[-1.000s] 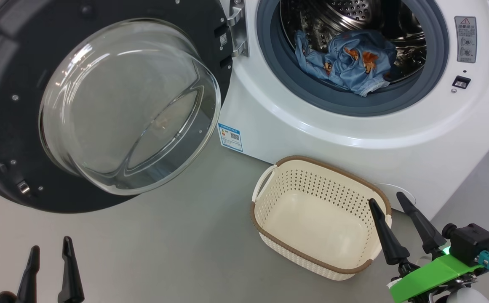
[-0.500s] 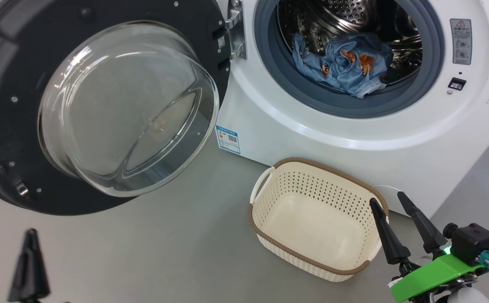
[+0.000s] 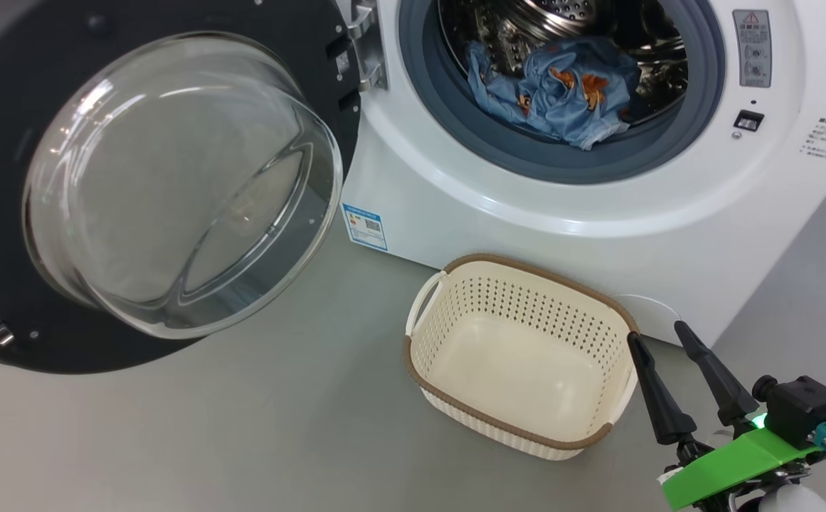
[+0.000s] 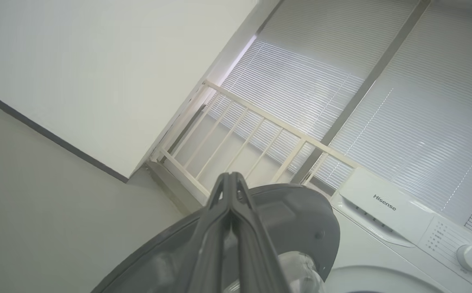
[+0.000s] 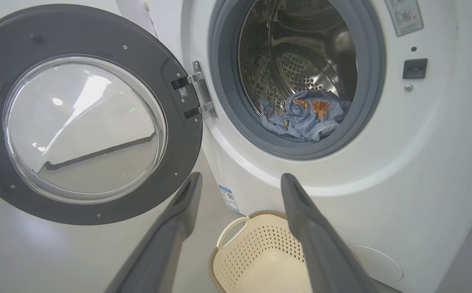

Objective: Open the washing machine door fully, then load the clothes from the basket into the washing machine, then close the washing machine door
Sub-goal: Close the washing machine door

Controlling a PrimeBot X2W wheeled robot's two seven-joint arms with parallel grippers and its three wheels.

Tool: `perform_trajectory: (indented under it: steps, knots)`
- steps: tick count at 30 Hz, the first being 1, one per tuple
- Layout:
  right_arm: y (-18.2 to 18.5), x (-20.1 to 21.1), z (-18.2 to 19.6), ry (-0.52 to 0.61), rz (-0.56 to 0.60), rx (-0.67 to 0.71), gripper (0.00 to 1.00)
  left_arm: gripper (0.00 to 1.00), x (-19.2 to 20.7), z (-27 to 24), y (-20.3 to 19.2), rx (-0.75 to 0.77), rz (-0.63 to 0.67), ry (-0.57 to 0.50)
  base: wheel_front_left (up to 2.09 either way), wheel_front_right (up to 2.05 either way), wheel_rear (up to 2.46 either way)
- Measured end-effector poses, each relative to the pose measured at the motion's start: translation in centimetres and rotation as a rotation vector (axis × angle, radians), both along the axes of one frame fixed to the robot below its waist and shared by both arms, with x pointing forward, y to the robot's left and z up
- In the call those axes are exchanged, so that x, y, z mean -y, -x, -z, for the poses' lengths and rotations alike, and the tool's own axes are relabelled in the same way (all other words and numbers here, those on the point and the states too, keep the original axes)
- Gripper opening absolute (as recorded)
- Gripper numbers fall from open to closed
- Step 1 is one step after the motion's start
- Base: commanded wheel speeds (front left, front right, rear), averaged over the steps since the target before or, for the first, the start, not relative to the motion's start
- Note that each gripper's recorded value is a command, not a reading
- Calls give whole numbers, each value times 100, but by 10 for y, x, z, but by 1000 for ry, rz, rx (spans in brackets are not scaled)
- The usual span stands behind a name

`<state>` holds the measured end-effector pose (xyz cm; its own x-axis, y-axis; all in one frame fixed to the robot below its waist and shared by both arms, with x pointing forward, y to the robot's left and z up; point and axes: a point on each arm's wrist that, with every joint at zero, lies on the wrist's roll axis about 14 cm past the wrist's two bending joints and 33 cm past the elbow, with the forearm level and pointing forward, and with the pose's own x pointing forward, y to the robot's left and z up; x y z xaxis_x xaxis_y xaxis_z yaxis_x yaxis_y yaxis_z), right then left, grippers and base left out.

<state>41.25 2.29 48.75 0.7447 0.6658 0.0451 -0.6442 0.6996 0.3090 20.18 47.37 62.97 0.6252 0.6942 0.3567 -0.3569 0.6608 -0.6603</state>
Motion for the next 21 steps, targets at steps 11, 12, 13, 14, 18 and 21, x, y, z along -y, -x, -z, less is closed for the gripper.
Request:
perform_trajectory:
  steps: [11,12,13,14,18,21]
  knots:
    - [-9,13,20,26,17,-35,100,0,-69,-9,-18,133,46,318,0,0,0]
    - [-10,13,22,26,18,-38,100,0,-71,-7,-21,111,58,331,0,0,0]
    - [-10,14,23,27,19,-42,100,0,-75,-5,-22,89,61,342,0,0,0]
    - [-11,15,25,29,19,-45,100,0,-78,-2,-23,83,75,368,0,0,0]
    - [-14,17,32,46,15,-51,100,0,-83,14,-35,-2,134,461,0,0,0]
    - [-20,17,30,45,14,-40,100,0,-77,26,-46,-94,194,493,0,0,0]
